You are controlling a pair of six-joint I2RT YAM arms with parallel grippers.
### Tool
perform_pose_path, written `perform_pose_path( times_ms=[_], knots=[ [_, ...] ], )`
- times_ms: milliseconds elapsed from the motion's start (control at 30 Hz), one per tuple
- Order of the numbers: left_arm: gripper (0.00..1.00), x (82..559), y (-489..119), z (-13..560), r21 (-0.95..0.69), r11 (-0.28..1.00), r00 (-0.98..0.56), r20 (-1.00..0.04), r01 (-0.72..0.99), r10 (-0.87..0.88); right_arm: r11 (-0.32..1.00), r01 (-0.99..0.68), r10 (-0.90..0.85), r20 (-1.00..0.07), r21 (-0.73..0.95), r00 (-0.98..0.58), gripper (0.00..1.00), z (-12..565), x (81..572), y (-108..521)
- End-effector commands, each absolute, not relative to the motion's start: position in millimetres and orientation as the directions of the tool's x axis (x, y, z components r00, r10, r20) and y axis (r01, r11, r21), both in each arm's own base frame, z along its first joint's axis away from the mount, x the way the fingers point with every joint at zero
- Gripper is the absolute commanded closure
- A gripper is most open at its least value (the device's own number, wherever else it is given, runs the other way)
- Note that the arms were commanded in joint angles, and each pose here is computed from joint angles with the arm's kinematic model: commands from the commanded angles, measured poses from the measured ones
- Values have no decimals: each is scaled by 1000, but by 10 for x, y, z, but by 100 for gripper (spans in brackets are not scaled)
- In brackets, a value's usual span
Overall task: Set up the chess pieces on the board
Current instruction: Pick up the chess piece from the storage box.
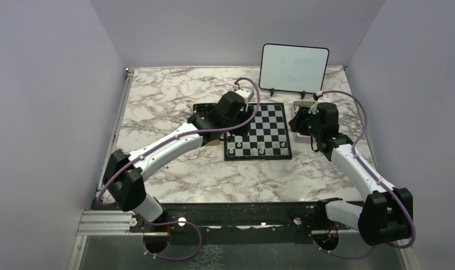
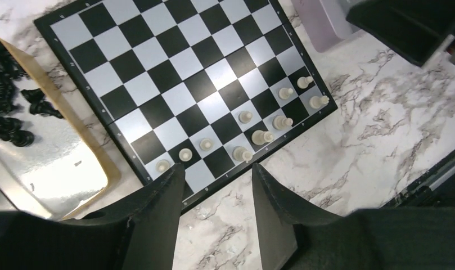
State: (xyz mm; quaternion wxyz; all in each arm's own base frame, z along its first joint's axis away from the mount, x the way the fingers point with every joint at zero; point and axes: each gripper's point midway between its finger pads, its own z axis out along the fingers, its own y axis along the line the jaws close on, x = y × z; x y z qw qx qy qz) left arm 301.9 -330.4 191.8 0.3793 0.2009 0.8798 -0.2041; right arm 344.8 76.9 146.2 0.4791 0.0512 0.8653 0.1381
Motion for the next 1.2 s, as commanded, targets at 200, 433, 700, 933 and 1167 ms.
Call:
perform_pose_path(
  times_ms=[200,433,700,933,1167],
  knots=[
    [43,2772,-2620,2276,-182,809,-511,-844,559,163,974,149,221,-851,169,-477,55,1457,4138,184],
    [26,2633,-2305,2127,-153,796,-474,-861,586,184,920,245,389,-787,306,-479,57,1116,4491,-8],
    [5,2569,-2258,1850,-100,760,-450,-852,642,268,886,214,460,-726,411,-512,60,882,4810,81],
    [1,2607,-2193,1805,-89,776,-463,-843,625,276,899,160,421,-707,407,-568,61,748,4902,164],
    [1,2613,-2142,1798,-75,784,-460,-842,616,281,906,113,386,-685,408,-617,61,607,4903,243]
  ],
)
